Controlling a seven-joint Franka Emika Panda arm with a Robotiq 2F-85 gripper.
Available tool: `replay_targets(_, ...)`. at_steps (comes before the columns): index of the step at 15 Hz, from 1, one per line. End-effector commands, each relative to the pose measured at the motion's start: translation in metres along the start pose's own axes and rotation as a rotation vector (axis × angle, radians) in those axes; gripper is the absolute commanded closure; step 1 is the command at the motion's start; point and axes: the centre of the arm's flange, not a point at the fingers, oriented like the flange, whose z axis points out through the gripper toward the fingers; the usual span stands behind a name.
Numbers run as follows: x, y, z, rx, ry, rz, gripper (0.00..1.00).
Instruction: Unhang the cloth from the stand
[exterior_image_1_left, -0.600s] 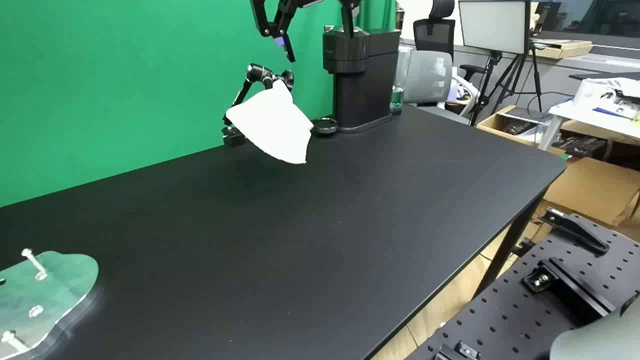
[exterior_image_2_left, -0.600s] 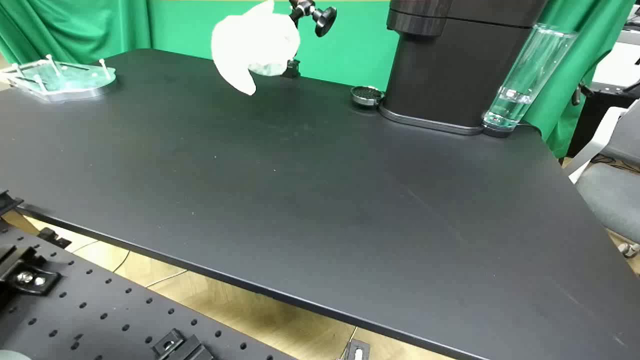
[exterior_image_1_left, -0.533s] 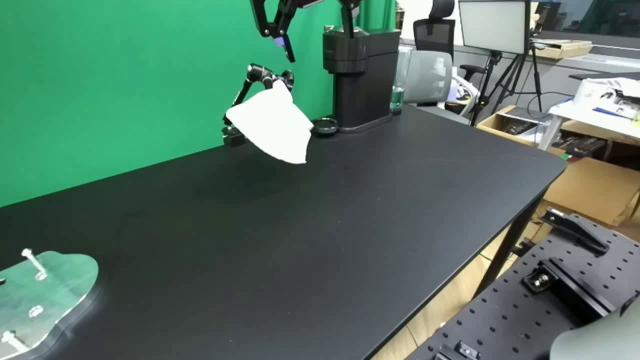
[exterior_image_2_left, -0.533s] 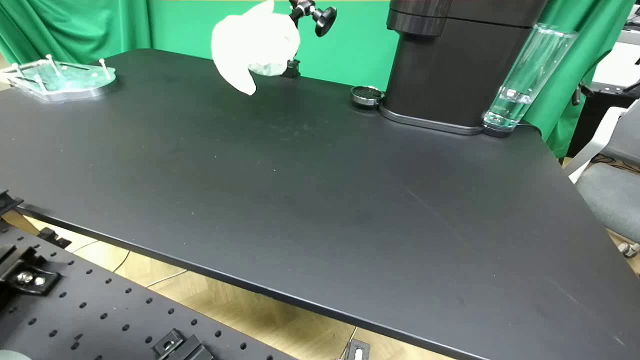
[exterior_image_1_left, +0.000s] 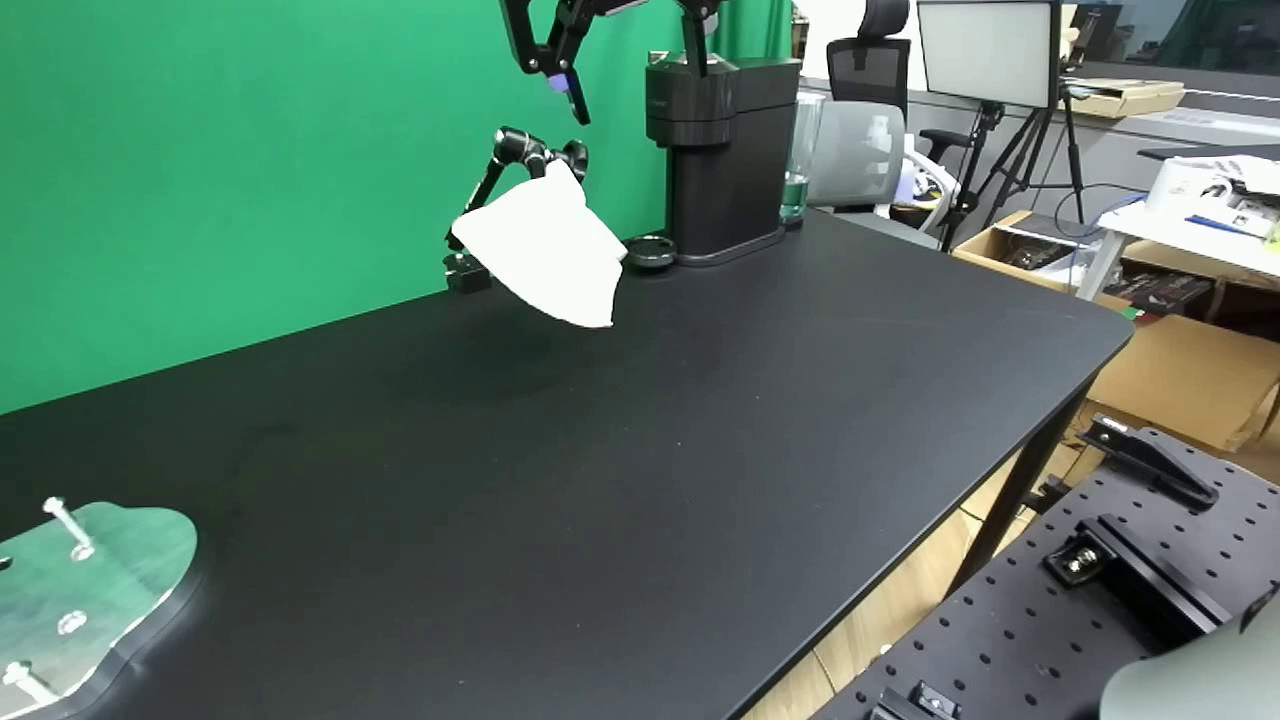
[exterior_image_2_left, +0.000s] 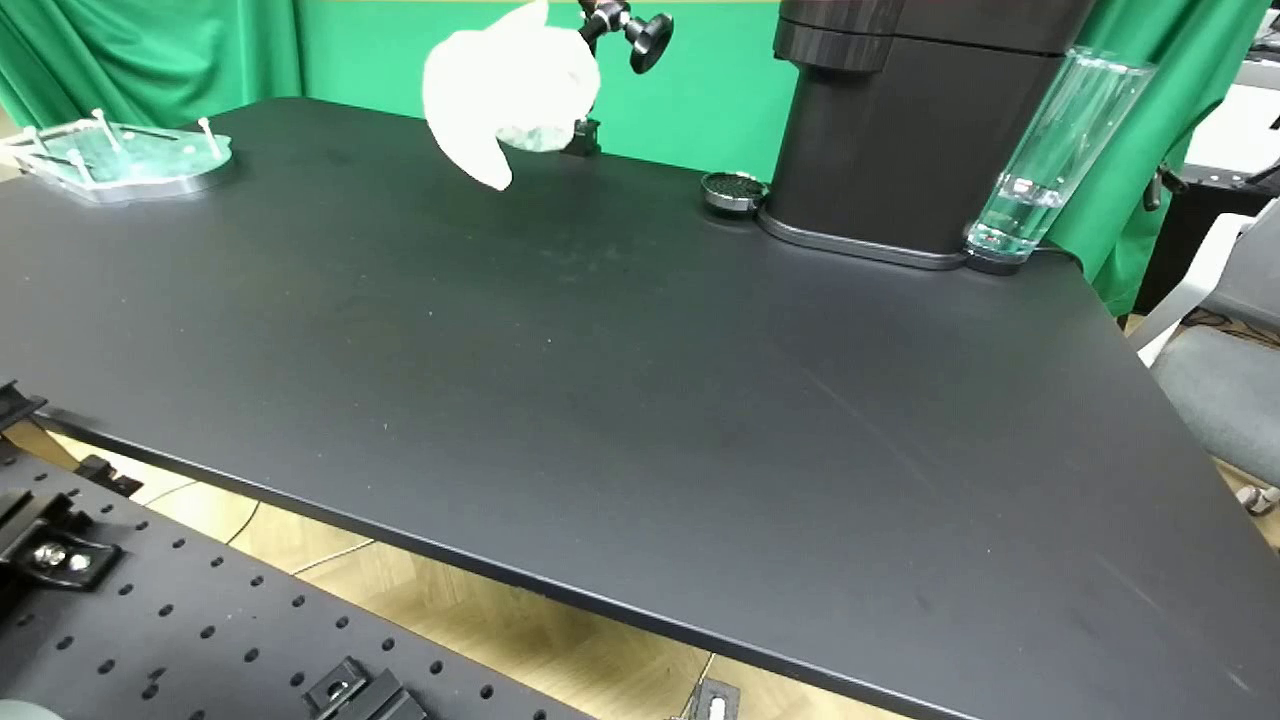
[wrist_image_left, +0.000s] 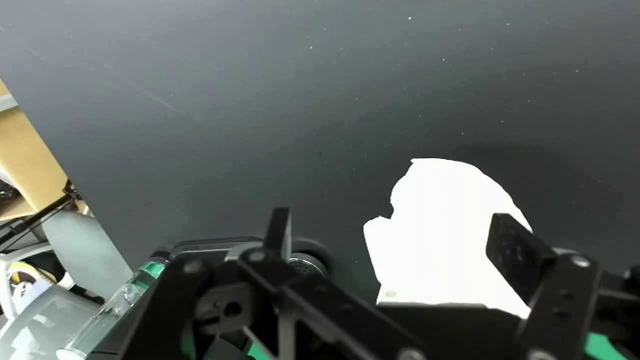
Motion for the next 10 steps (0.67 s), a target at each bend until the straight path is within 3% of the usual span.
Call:
replay_targets(1,0.0,0.0,0.0,0.0,0.0,0.0,0.0)
replay_targets(3,0.004,0.002,0.002,0.005,0.015,-0.011,0.0)
replay_targets(5,0.02,0.008,0.005,0.062,0.028,-0.06,0.0)
replay_targets(10,0.069,0.018,0.015,0.177,0.128,-0.325,0.0)
